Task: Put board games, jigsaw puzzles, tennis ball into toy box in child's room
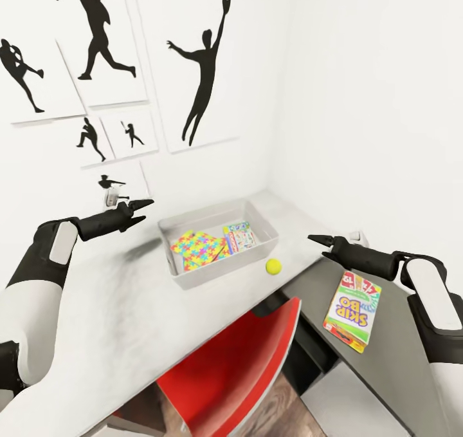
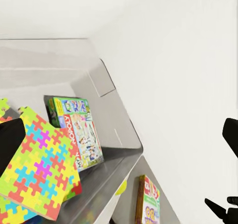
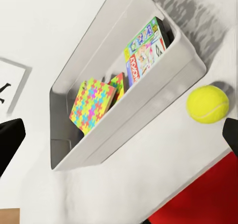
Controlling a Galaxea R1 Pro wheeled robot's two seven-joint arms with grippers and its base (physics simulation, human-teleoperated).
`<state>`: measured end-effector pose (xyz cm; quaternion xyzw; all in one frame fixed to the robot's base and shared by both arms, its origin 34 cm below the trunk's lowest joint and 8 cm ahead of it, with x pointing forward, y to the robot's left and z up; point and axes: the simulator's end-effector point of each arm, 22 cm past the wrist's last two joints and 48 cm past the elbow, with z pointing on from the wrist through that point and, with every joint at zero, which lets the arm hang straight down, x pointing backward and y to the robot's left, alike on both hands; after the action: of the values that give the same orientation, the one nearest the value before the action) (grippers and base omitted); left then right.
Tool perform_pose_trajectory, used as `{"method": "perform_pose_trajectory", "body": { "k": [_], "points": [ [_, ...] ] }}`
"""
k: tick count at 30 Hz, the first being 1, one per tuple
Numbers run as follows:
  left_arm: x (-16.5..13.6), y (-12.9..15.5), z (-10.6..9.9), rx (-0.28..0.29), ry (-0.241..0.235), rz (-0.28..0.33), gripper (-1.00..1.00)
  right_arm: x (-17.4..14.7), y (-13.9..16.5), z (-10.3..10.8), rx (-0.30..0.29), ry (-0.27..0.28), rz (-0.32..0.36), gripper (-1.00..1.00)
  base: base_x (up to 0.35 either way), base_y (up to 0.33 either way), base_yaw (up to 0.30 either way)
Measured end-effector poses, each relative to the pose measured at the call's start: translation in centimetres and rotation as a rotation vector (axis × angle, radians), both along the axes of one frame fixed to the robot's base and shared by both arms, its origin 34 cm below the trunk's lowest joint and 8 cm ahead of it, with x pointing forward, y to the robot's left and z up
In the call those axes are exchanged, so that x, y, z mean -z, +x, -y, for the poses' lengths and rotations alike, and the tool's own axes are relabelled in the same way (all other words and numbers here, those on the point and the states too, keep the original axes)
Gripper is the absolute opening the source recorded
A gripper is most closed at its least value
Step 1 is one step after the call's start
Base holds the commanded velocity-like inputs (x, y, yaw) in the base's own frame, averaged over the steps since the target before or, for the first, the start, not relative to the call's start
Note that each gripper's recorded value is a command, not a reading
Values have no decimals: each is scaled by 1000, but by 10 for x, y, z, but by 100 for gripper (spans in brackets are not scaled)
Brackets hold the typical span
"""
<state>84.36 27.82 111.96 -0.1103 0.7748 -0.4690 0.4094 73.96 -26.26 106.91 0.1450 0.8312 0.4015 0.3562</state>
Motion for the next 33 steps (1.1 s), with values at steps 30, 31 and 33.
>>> {"method": "perform_pose_trajectory", "body": {
  "k": [30,31,33],
  "points": [
    [-14,-2,2,6,-1,24,100,-7,-2,-1,-1,0,9,100,-31,72,-80],
    [-14,-2,2,6,-2,24,100,-7,-2,-1,-2,1,9,100,-54,0,0],
    [-14,-2,2,6,-1,24,100,-7,-2,-1,-2,1,9,100,-31,0,0]
  ]
}}
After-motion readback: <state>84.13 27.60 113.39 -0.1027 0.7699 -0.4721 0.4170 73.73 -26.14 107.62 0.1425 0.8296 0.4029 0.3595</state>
